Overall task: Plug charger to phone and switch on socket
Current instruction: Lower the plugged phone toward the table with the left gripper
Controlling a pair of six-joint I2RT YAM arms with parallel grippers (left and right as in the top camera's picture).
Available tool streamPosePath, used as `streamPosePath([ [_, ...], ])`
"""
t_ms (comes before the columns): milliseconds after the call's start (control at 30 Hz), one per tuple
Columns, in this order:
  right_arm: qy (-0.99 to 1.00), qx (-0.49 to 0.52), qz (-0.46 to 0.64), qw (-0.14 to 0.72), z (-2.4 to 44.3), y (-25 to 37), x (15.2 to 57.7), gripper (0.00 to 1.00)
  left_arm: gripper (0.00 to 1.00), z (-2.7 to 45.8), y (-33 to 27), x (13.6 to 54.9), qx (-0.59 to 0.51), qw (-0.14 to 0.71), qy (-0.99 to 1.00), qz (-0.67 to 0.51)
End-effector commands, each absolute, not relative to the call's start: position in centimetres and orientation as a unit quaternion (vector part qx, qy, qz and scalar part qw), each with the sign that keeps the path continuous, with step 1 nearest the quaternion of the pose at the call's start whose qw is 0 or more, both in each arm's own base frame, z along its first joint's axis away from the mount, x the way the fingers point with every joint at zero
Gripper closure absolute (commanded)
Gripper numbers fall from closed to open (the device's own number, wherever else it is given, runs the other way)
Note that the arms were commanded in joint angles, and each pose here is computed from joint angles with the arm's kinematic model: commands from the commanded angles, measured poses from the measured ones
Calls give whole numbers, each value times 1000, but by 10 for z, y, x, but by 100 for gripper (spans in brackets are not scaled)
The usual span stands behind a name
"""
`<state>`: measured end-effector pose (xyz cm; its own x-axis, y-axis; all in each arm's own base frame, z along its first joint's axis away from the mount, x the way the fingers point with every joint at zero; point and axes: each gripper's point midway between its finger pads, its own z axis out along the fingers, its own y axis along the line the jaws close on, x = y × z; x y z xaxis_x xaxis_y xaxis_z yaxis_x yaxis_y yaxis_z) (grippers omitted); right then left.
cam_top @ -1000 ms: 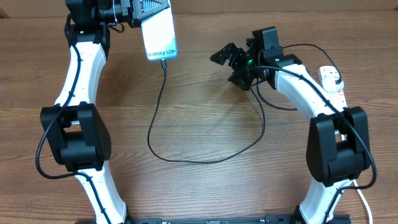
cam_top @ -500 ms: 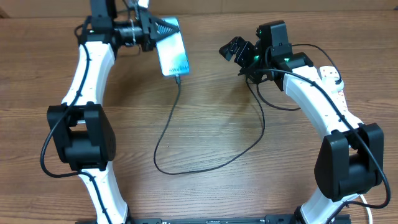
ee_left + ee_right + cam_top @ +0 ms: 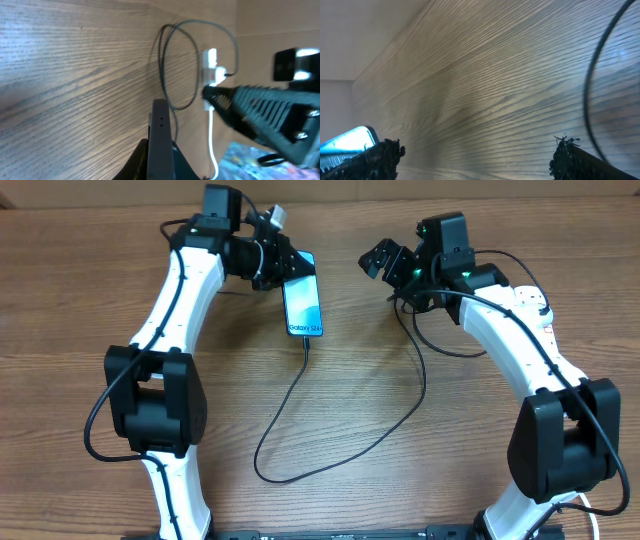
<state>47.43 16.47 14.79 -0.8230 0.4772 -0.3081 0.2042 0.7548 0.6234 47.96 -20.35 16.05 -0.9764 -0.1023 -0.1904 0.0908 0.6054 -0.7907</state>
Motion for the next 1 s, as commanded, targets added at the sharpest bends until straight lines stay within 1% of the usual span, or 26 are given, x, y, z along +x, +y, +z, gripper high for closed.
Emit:
streamPosePath([
  [0, 902, 187, 289, 262, 170, 148, 481, 0, 89, 160, -209, 479, 15, 125, 902, -413],
  [100, 903, 192, 285, 257, 168, 142, 480, 0, 89, 153, -218, 475, 21, 116, 904, -410],
  [300, 905, 195, 280, 253, 166, 138, 478, 0, 96, 128, -232, 471, 14, 83, 909, -408],
  [733, 907, 195, 278, 249, 164, 138, 476, 0, 96, 60, -240, 465, -26, 3, 911, -411],
  [967, 909, 187, 276, 252, 164, 138, 477, 0, 96, 42, -240, 463, -32, -13, 912, -409],
])
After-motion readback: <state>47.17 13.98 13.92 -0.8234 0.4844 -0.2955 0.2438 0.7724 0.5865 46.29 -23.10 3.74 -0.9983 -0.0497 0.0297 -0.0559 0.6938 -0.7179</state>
